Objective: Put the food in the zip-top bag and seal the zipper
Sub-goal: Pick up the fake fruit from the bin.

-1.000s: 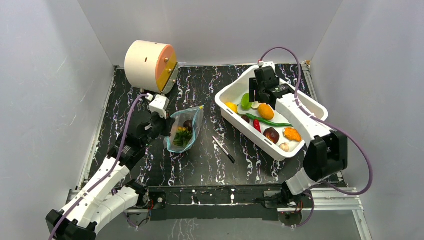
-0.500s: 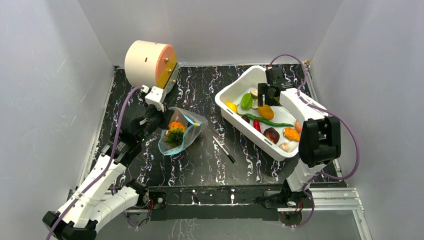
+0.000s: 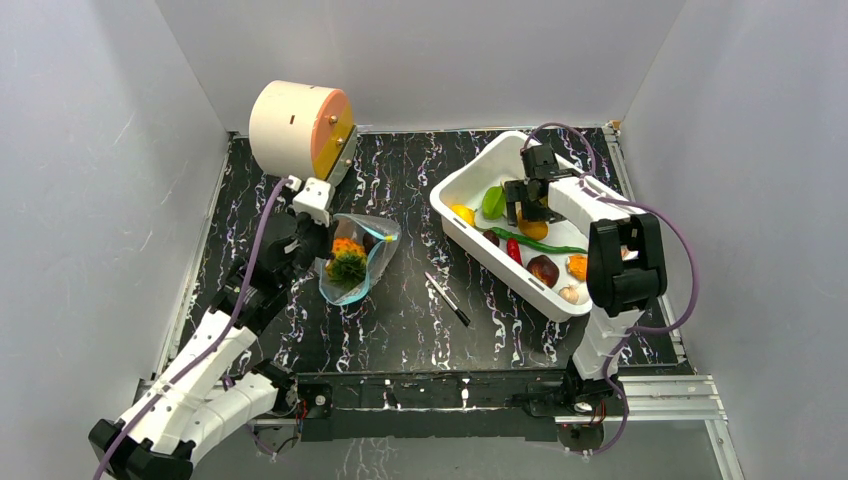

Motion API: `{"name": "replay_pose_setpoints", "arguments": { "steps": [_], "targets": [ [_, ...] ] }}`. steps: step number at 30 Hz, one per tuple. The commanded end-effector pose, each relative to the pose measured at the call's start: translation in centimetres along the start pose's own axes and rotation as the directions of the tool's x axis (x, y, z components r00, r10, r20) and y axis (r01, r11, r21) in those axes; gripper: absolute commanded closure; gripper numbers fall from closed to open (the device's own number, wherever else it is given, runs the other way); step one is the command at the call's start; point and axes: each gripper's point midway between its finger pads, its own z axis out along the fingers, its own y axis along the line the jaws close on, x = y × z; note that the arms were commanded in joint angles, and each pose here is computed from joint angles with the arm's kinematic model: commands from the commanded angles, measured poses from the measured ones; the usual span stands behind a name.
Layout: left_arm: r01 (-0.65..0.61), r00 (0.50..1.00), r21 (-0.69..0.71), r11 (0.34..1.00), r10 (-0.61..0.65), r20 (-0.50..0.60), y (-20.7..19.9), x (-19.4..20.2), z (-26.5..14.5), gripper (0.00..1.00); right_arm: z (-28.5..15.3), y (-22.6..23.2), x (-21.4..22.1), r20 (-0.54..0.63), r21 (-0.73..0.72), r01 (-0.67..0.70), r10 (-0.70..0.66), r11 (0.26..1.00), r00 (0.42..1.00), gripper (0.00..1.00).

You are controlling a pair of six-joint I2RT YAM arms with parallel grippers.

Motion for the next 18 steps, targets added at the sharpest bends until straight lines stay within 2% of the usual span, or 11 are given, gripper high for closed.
{"name": "replay_pose_setpoints", "arguments": {
  "steps": [1,7,14,18],
  "targets": [
    [0.002,0.999,-0.037,0.999,0.000,0.053,0.8,-0.6,-1.0,1.00,0.3,-0.4,-2.4,0.072,0.024,0.027,-0.029,0.999,0.997,0.16],
    [0.016,1.000,-0.003,1.000,-0.016,0.009,0.2,0.4,-1.6,1.00,1.2,-0.5,-2.5,0.078,0.032,0.038,-0.041,0.999,0.996,0.23],
    [0.039,0.999,0.012,0.999,-0.040,0.007,-0.1,1.0,-2.0,1.00,1.3,-0.6,-2.3,0.074,0.036,0.039,-0.041,0.999,0.996,0.38],
    [0.047,0.999,0.021,0.999,-0.047,0.007,-0.3,0.7,-2.0,1.00,1.2,-0.7,-2.2,0.075,0.045,0.037,-0.040,0.998,0.996,0.43]
  ]
}}
